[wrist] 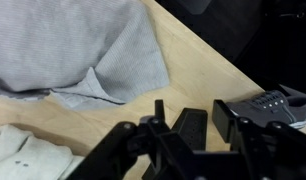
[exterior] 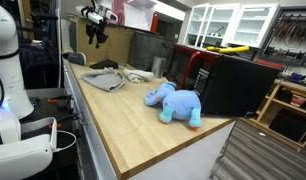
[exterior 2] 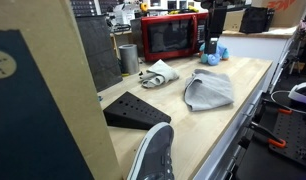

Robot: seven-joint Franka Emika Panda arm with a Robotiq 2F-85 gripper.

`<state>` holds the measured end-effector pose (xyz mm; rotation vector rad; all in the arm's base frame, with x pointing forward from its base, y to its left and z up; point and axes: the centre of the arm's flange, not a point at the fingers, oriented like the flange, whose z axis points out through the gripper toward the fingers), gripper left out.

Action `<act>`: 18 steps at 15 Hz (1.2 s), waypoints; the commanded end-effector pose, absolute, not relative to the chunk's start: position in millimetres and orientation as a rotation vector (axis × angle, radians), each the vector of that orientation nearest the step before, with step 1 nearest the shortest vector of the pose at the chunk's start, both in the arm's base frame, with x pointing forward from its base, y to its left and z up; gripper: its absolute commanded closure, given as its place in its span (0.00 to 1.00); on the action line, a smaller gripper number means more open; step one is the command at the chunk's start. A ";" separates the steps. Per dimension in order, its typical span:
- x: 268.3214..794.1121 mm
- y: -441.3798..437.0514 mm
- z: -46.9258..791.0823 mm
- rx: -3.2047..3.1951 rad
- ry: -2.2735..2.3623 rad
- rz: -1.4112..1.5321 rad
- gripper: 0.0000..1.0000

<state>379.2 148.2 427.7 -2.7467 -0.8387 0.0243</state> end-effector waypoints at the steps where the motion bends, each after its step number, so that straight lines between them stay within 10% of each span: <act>1: 401.5 116.9 443.6 -2.759 -0.692 -0.047 0.14; 3: 423.6 95.5 437.0 -2.796 -0.601 -0.081 0.01; 18: 490.9 17.2 356.4 -3.119 -0.259 0.058 0.00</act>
